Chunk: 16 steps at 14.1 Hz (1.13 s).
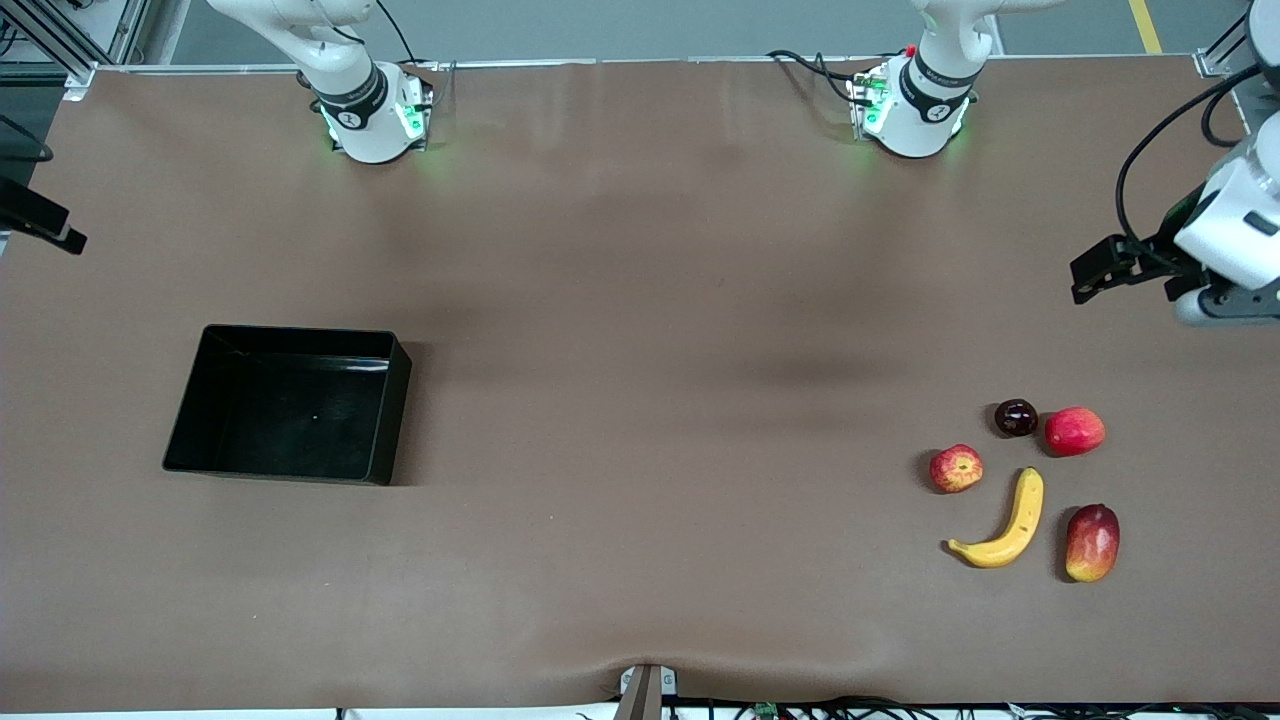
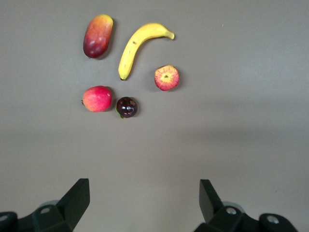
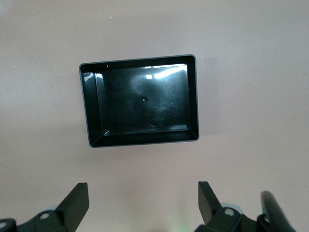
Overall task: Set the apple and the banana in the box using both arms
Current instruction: 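Reach the left gripper down toward the red-yellow apple beside the banana, then grasp the apple with the left gripper while the right gripper reaches the box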
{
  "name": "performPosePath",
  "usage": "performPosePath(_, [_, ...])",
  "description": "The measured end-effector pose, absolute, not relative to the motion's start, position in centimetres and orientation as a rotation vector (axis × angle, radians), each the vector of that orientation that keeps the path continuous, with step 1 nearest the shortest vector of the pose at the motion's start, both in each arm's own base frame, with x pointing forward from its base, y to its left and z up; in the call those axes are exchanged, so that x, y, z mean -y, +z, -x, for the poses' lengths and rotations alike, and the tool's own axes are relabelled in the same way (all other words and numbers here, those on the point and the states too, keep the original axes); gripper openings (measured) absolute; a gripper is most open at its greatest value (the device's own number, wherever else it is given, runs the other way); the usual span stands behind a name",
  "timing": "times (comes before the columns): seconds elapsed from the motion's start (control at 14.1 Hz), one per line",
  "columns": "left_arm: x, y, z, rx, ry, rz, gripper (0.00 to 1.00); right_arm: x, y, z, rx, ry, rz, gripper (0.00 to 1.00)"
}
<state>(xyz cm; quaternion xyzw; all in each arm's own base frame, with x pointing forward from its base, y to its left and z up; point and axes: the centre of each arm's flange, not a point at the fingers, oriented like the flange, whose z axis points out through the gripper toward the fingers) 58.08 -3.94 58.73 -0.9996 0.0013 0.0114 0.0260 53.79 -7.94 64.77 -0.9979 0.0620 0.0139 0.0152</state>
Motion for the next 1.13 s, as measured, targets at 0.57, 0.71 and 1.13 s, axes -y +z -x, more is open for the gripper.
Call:
performPosePath(0.57, [3.5, 41.4, -67.2, -0.066, 0.028, 3.058, 1.0, 15.7, 53.8, -58.3, -0.374, 0.231, 3.075, 1.0])
performPosePath(0.71, [3.7, 37.5, -68.4, -0.077, 0.023, 3.069, 1.0, 16.5, 51.3, -58.8, -0.388, 0.293, 3.062, 1.0])
performPosePath(1.13, [3.3, 29.6, -69.8, -0.073, 0.03, 3.092, 1.0, 18.0, 42.5, -61.1, -0.331, 0.421, 3.041, 1.0])
